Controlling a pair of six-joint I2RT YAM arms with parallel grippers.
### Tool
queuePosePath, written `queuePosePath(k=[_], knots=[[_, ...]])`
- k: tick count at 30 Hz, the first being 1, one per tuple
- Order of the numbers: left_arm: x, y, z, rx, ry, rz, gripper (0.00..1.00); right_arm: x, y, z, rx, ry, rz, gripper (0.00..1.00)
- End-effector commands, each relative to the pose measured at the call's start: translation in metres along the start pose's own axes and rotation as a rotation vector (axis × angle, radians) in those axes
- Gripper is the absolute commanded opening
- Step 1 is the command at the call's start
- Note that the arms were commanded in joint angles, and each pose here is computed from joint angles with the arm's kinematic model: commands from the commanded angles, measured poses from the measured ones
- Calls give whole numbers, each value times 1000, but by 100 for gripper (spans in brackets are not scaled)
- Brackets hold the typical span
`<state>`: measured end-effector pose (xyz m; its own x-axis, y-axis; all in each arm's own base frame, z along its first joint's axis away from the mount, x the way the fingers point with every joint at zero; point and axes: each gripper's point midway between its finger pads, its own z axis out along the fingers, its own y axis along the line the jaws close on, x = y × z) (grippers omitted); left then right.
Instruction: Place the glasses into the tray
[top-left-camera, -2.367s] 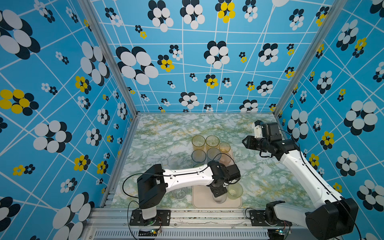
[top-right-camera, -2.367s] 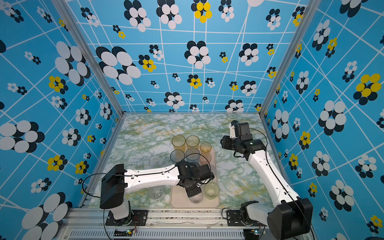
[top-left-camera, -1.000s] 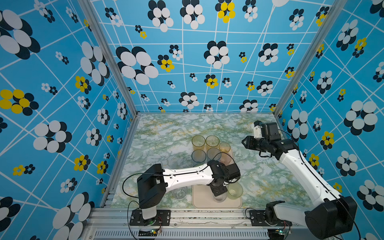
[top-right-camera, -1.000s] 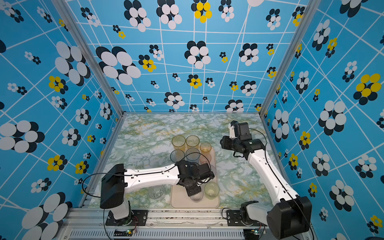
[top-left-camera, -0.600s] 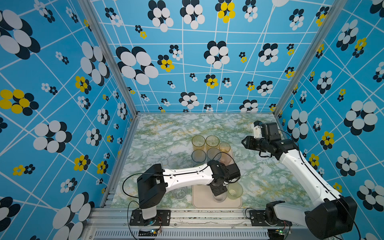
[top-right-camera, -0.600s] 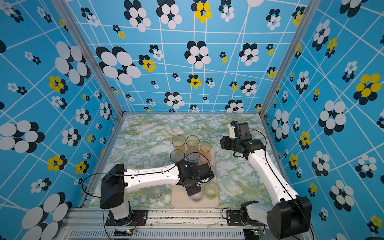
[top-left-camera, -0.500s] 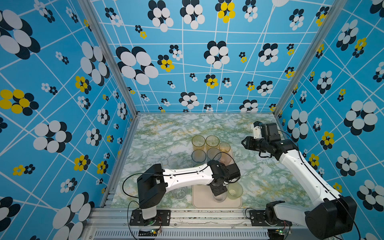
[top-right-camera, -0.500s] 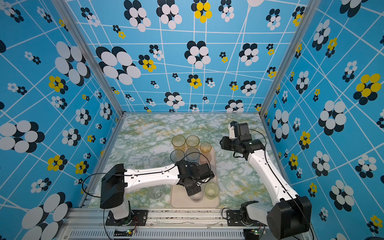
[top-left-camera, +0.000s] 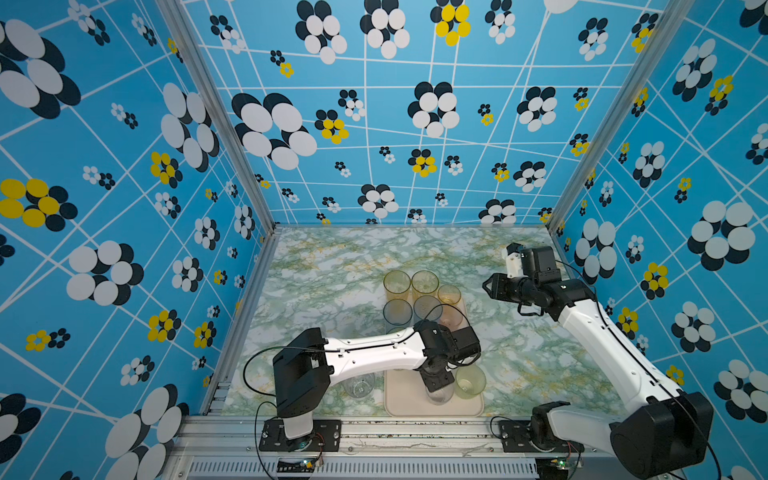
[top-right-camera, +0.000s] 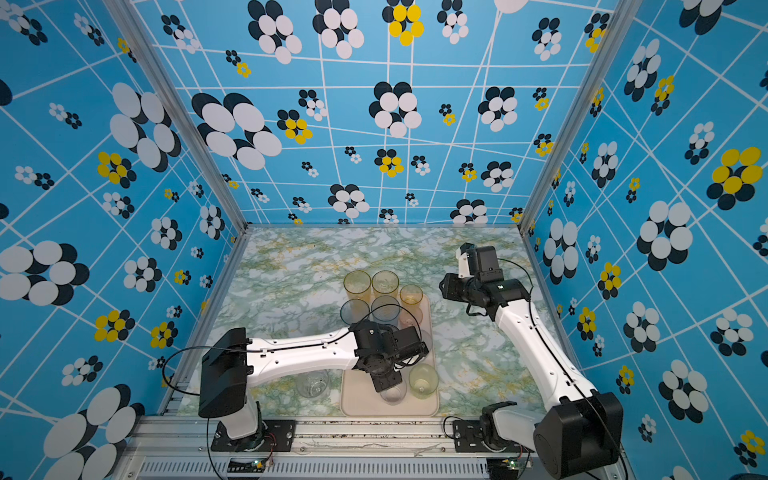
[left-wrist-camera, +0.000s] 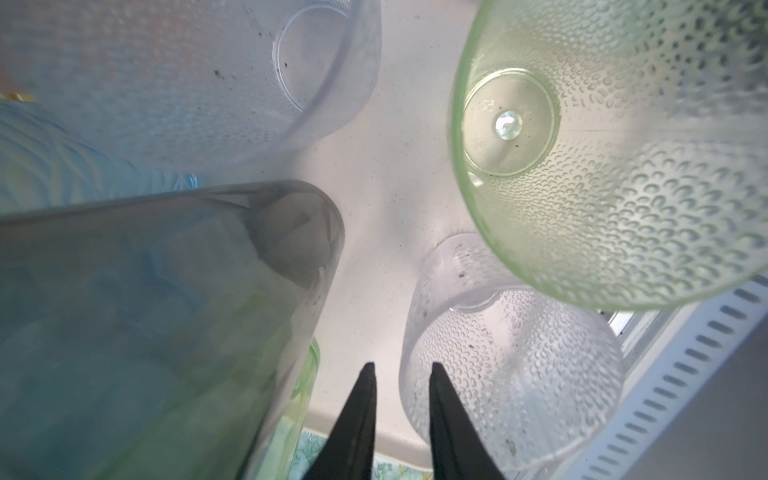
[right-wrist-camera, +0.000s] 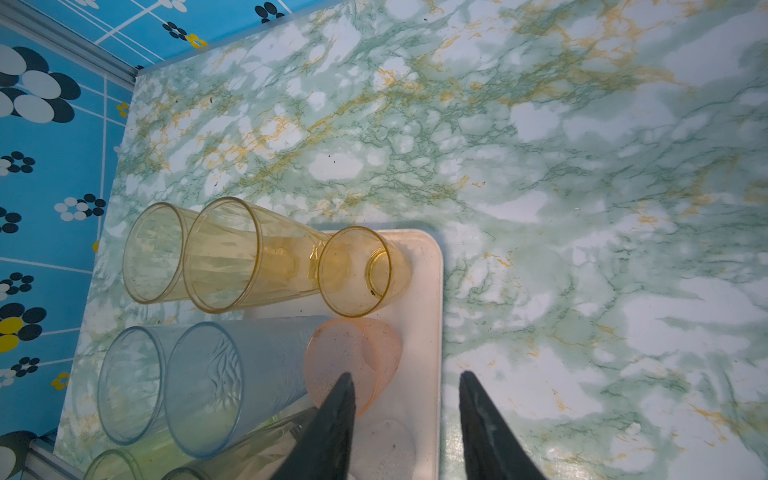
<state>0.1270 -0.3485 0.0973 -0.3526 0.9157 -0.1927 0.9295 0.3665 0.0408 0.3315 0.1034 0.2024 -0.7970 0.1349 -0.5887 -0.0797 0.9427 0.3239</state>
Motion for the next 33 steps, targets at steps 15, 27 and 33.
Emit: queuePosePath(k=[15,27,33], knots=[[-3,3,-60,-18,-151,4,25,0,3,-3,-22,-11,-5,43],[32,46,-142,-159,-337,-162,25,3,4,1,-38,-3,-7,44],[85,86,-173,-234,-416,-414,25,5,10,4,-74,7,-5,44]])
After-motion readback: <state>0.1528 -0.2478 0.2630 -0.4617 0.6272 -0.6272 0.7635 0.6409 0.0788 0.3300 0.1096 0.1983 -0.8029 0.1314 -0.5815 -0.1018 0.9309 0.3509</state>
